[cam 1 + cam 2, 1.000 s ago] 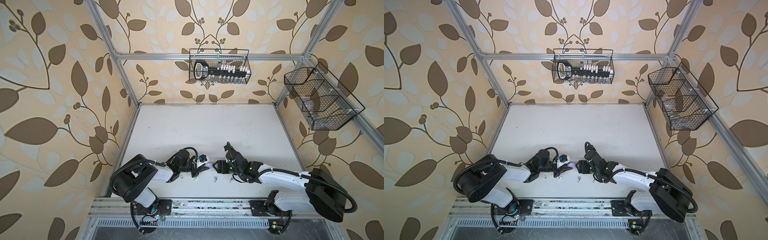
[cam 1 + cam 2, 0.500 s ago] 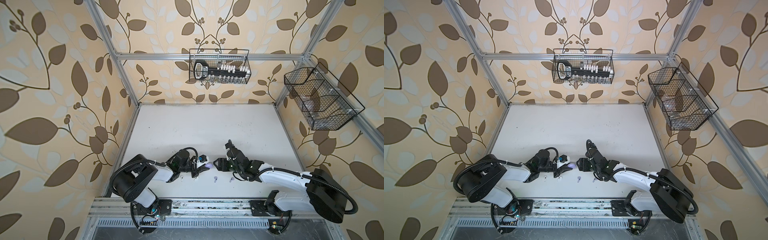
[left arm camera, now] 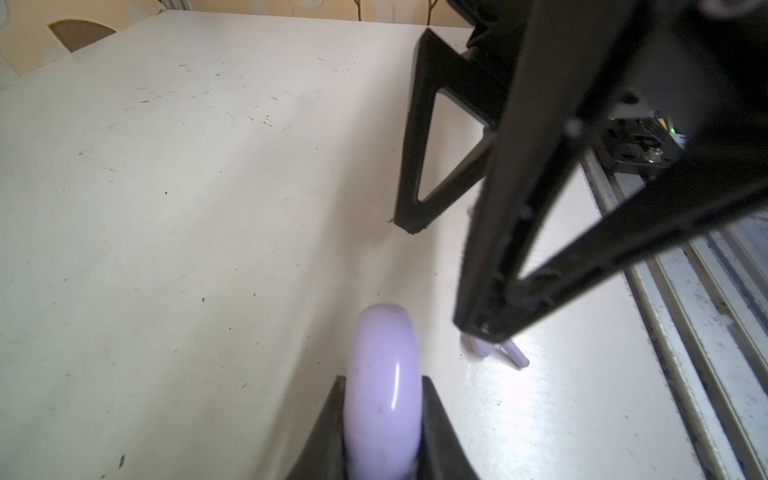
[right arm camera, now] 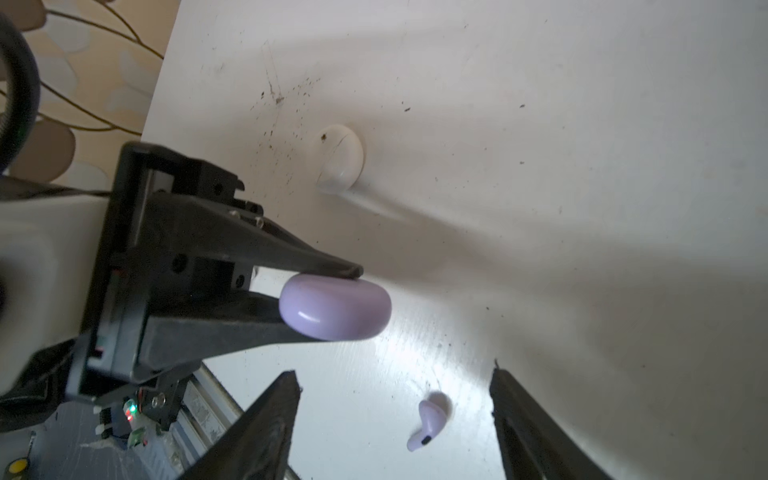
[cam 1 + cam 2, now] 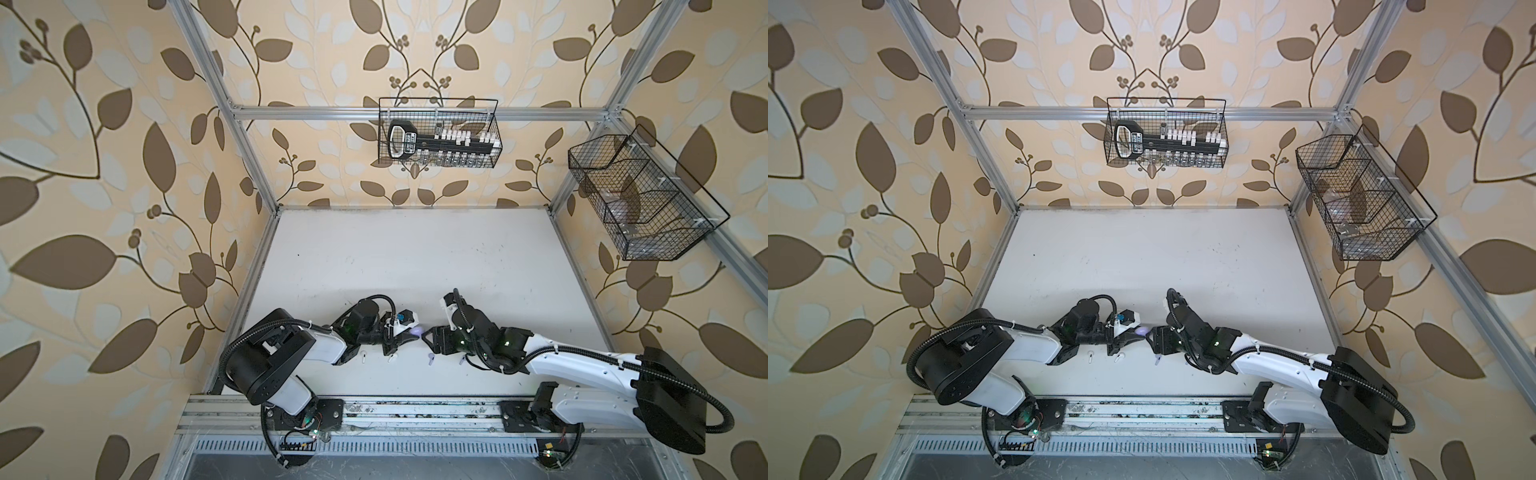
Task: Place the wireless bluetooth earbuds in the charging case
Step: 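Pull the lid away from the case body with the right gripper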
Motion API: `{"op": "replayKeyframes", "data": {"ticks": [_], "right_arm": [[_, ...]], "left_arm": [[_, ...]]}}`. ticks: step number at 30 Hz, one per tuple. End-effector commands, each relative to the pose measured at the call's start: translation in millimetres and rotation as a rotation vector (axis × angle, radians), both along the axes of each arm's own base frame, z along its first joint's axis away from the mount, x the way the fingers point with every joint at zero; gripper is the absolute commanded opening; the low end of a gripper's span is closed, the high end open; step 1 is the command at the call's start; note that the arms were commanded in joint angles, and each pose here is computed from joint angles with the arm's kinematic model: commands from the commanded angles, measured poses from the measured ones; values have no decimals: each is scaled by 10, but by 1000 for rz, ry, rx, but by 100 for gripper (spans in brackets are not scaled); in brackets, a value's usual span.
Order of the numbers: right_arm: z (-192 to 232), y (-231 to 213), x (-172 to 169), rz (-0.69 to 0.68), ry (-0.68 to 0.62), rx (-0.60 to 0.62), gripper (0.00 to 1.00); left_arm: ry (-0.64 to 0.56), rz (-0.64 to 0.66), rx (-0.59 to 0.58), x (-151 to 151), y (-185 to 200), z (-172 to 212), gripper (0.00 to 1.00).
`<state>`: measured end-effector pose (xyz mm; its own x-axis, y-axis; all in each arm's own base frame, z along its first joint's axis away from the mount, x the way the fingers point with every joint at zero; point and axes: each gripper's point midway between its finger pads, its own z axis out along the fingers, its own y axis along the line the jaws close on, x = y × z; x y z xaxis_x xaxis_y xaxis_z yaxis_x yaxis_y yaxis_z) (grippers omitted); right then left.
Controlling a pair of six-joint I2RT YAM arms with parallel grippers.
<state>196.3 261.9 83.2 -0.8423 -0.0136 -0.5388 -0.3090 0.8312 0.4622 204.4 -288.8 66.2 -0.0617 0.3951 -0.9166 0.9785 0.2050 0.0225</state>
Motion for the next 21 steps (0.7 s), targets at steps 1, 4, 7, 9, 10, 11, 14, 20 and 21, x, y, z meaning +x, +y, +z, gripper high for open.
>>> {"op": "replayKeyframes", "data": {"ticks": [1,4,7,9,10,11,14,20,21], "right_arm": [[91,63,8,-7,-16,2,74],[45,63,51,-19,-11,-13,76],[6,32,143,-46,-5,-11,76],[-13,18,215,-60,0,-6,76],[-19,21,236,-60,1,-5,76],[-13,31,261,-61,-2,-1,76],[-14,73,275,-49,-2,-1,76],[-52,95,269,-42,4,-1,75],[-50,90,275,-45,3,-1,75]], "left_arm": [[-51,-20,-29,4,-55,121,0],[-52,-22,-29,4,-55,122,0],[-52,-22,-28,1,-52,118,0],[-52,-23,-29,-2,-53,121,0],[-52,-23,-29,-2,-53,121,0],[-52,-23,-29,-1,-54,121,0],[-51,-24,-29,-4,-55,120,0],[-53,-25,-30,-8,-51,122,0],[-53,-26,-29,-11,-49,118,0]]}}
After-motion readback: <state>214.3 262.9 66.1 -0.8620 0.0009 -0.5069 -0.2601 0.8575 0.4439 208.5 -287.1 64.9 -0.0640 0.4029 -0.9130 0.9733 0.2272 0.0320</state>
